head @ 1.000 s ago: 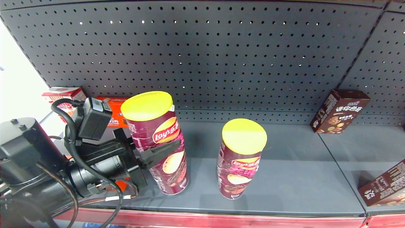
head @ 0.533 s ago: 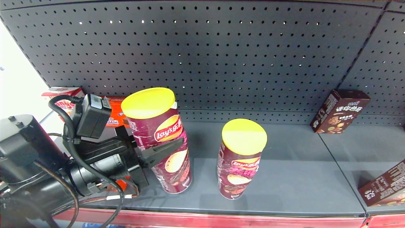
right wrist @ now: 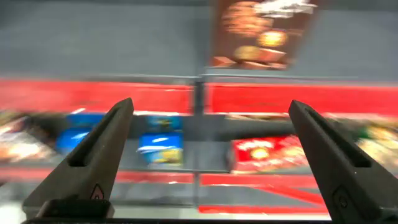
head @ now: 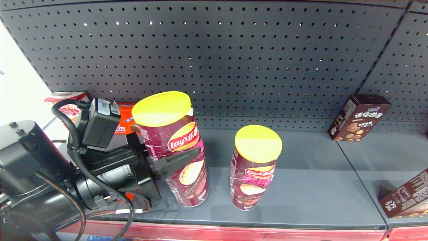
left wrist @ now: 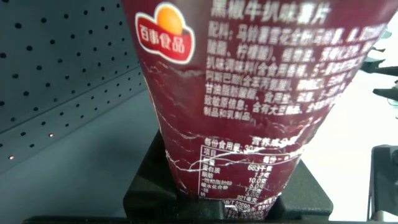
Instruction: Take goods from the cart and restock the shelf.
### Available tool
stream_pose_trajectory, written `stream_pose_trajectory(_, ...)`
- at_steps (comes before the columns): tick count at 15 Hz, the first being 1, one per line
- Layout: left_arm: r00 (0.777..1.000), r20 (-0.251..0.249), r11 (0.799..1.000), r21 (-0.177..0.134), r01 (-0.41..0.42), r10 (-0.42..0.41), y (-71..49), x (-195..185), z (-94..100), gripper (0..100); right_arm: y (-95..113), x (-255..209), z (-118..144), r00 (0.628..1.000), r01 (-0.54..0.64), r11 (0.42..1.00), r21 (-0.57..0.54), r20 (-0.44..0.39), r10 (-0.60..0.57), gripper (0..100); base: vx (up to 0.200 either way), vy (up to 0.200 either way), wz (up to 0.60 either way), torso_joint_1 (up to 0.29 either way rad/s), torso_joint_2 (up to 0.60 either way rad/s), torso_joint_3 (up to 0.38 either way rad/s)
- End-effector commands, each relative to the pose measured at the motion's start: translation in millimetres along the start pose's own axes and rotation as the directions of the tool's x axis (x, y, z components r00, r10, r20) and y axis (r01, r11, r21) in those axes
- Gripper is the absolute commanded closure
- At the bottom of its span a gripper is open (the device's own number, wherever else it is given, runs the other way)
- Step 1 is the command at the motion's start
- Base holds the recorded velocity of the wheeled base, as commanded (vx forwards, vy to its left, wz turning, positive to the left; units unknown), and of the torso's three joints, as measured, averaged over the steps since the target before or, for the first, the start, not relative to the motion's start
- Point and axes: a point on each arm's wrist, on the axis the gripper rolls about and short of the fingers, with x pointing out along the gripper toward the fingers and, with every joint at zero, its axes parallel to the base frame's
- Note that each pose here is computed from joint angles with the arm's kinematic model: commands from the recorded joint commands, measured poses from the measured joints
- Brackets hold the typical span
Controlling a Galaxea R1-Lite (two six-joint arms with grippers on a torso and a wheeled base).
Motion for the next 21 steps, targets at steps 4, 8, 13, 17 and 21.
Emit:
stream_pose_trajectory(4, 1.0, 0.007, 1.0, 0.005, -0.001, 0.001, -1.1, -3, 1.9, 100, 0, -7, -2, 0.995, 0.017, 1.0, 0.024, 0.099, -0.02, 0, 0.0, 0.0, 0.0, 0.0, 0.0, 0.0)
stream_pose_trajectory(8, 1.0, 0.009, 1.0, 0.006, -0.003, 0.003, -2.0, -5, 2.9, 100, 0, -7, -2, 0.995, 0.018, 1.0, 0.017, 0.099, -0.02, 0, 0.0, 0.0, 0.0, 0.0, 0.0, 0.0)
stream_pose_trajectory(13, 1.0, -0.004, 1.0, 0.002, 0.0, 0.0, -1.5, -4, 1.1, 100, 0, -7, -2, 0.995, 0.018, 1.0, 0.017, 0.099, -0.02, 0, 0.0, 0.0, 0.0, 0.0, 0.0, 0.0)
stream_pose_trajectory(17, 0.999, -0.002, 0.999, 0.009, 0.046, -0.046, 17.6, 17, 8.6, 100, 0, -7, -2, 0.995, 0.017, 1.0, 0.017, 0.099, -0.018, 0, 0.0, 0.0, 0.0, 0.0, 0.0, 0.0)
stream_pose_trajectory(21, 1.0, -0.025, 1.0, 0.003, -0.01, 0.01, 48.5, 40, 5.8, 100, 0, -7, -2, 0.995, 0.018, 1.0, 0.017, 0.099, -0.02, 0, 0.0, 0.0, 0.0, 0.0, 0.0, 0.0)
